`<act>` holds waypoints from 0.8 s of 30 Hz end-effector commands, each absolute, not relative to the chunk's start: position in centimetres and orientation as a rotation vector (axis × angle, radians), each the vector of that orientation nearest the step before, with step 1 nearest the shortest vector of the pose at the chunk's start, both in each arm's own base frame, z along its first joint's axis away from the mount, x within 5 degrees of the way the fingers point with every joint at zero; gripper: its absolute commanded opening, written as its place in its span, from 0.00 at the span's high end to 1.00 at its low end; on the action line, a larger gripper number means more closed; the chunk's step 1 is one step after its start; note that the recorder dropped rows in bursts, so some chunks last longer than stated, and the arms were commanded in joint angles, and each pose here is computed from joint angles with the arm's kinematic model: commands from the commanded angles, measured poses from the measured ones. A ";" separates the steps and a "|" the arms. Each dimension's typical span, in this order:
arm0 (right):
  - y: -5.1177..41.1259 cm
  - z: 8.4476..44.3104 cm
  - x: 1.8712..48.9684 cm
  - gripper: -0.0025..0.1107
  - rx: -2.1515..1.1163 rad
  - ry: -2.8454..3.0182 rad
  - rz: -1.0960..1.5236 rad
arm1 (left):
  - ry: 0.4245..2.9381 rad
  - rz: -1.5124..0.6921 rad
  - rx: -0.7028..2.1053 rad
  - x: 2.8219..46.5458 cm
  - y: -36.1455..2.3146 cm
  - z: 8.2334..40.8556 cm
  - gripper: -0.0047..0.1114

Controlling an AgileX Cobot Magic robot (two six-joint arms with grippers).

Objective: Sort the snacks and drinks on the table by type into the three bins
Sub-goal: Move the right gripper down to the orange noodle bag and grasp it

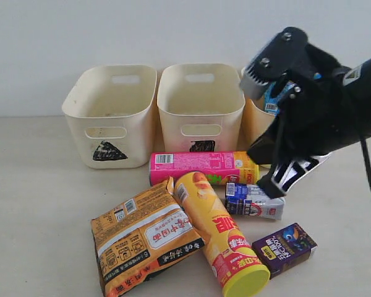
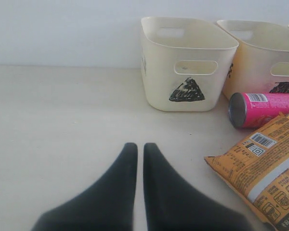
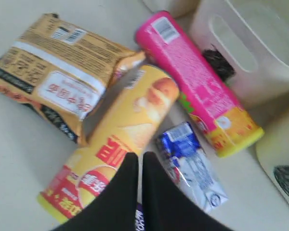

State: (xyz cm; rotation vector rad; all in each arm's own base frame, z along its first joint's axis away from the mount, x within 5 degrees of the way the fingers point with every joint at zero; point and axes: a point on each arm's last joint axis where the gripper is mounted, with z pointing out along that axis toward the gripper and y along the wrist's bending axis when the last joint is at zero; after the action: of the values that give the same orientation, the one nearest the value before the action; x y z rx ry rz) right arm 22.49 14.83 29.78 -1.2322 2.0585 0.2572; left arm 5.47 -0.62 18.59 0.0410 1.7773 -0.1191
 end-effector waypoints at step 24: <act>26.9 19.5 19.2 0.38 -2.203 1.324 -0.060 | 1.764 -0.121 0.034 5.4 -0.6 18.8 0.93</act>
State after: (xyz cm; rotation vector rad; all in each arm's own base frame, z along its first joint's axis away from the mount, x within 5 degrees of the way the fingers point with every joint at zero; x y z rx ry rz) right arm 18.84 26.66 20.00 -2.1767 1.3962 -0.0015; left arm 5.47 -0.62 18.59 0.0410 1.7773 -0.1191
